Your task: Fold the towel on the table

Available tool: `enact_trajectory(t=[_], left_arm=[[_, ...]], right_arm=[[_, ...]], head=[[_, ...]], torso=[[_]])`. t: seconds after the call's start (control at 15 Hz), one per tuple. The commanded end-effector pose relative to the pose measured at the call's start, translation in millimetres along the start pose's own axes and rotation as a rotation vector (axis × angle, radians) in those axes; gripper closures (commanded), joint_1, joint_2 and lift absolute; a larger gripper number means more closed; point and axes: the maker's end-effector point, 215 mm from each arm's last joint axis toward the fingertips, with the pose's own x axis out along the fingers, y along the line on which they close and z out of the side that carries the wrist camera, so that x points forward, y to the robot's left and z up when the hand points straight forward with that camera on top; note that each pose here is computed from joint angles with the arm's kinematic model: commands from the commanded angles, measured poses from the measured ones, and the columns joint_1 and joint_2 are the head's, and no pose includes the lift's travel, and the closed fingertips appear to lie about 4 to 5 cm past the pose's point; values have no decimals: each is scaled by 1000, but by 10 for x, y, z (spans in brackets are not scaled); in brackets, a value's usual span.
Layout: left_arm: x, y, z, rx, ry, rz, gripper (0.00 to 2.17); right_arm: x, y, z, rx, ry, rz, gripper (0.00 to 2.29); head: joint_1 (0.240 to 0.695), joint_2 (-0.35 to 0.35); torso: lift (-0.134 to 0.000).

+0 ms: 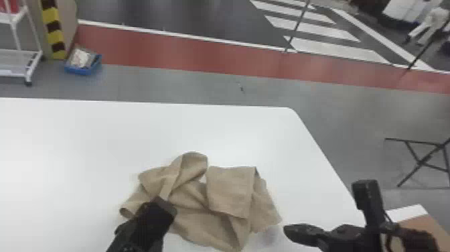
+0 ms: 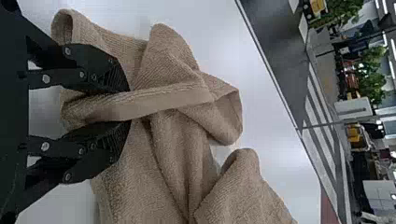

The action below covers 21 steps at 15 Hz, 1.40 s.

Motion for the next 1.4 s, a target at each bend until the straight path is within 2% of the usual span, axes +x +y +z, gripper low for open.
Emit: enact_trajectory(t=[0.0,0.13,0.27,0.4,0.73,0.8,0.87,1.0,1.2,1.33], left_arm=[[-103,27,39,-22,10,-8,1416],[-183,-24,37,-47,27,-46,1416],[-237,-26,42,-54,26,-53,1416],[-256,-36,58,-55,22,-56,1416],[-301,-85,13,-55,26,-74,1416],[-318,-70,9,-58,25,-77,1416],[-331,-77,3,-61,26,-82,1416],[-363,-7,26,-59,18,-77,1416],[-374,150,91,-75,2,-92,1416],[-392,430,127,-95,-6,-61,1416]], right_arm=[[58,94,211,7,-51,21,1312],[133,210,378,-13,-76,46,137],[282,297,419,-8,-67,35,60],[524,421,458,42,-39,61,56],[976,648,501,8,15,73,53],[1016,692,502,4,20,85,218],[1035,690,496,1,27,82,599],[1018,605,491,2,35,50,2263],[908,423,521,19,15,18,2253],[841,261,617,26,-11,-8,2253]], head=[[695,-350],[695,-350],[695,-350],[695,-350],[695,-350],[695,-350],[695,-350],[695,-350],[695,-350],[695,-350]], torso=[[-124],[-124],[-124],[-124],[-124],[-124],[-124],[-124],[-124],[-124]])
